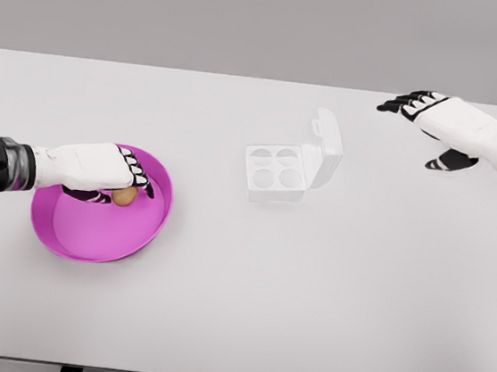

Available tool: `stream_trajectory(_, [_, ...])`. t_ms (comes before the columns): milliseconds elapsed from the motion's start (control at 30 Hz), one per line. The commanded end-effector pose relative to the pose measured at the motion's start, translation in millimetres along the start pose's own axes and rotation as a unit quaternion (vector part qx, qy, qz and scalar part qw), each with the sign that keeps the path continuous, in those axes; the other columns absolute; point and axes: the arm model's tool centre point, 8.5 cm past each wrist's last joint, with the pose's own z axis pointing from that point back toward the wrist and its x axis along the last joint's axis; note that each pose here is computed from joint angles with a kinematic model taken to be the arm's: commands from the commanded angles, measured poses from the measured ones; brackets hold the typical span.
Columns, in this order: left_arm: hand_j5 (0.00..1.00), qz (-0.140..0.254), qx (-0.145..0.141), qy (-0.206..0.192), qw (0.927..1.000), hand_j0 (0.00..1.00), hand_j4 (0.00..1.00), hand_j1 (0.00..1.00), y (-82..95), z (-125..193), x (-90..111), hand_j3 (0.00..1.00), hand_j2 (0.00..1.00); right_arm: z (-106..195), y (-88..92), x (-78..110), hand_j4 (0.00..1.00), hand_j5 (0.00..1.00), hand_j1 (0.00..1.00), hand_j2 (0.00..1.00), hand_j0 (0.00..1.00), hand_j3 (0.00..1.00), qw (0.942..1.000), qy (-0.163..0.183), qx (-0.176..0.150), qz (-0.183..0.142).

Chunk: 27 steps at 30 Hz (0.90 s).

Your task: Pack egg into the box and close the box lid

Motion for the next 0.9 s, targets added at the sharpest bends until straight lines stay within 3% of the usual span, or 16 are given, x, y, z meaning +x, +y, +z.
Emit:
stream_trajectory(0, [0.7, 0.002, 0.001, 0.0, 1.0, 0.7, 0.7, 0.7, 0.1, 0.5, -0.2, 0.7, 0.7, -16.5, 36.8, -7.0, 1.0, 1.0, 1.0, 1.0, 1.0, 1.0, 0.9983, 0.017, 0.053, -0.017])
stream_trajectory(67, [0.7, 0.002, 0.002, 0.0, 1.0, 0.7, 0.7, 0.7, 0.4, 0.8, -0.5, 0.7, 0.7, -24.1, 40.1, -15.9, 1.0, 1.0, 1.0, 1.0, 1.0, 1.0, 0.9973, 0.03, 0.062, -0.026])
stream_trajectory(333, [0.72, 0.003, 0.002, 0.0, 1.0, 0.72, 0.72, 0.72, 0.5, 0.8, -0.4, 0.72, 0.72, -24.8, 46.2, -18.9, 1.0, 1.0, 1.0, 1.0, 1.0, 1.0, 0.996, 0.037, 0.078, -0.019])
stream_trajectory(867, [0.72, 0.004, 0.0, -0.001, 1.0, 0.72, 0.72, 0.72, -1.2, 0.2, 0.3, 0.72, 0.72, -25.3, 43.1, -17.0, 1.0, 1.0, 1.0, 1.0, 1.0, 1.0, 0.9965, 0.035, 0.075, -0.017])
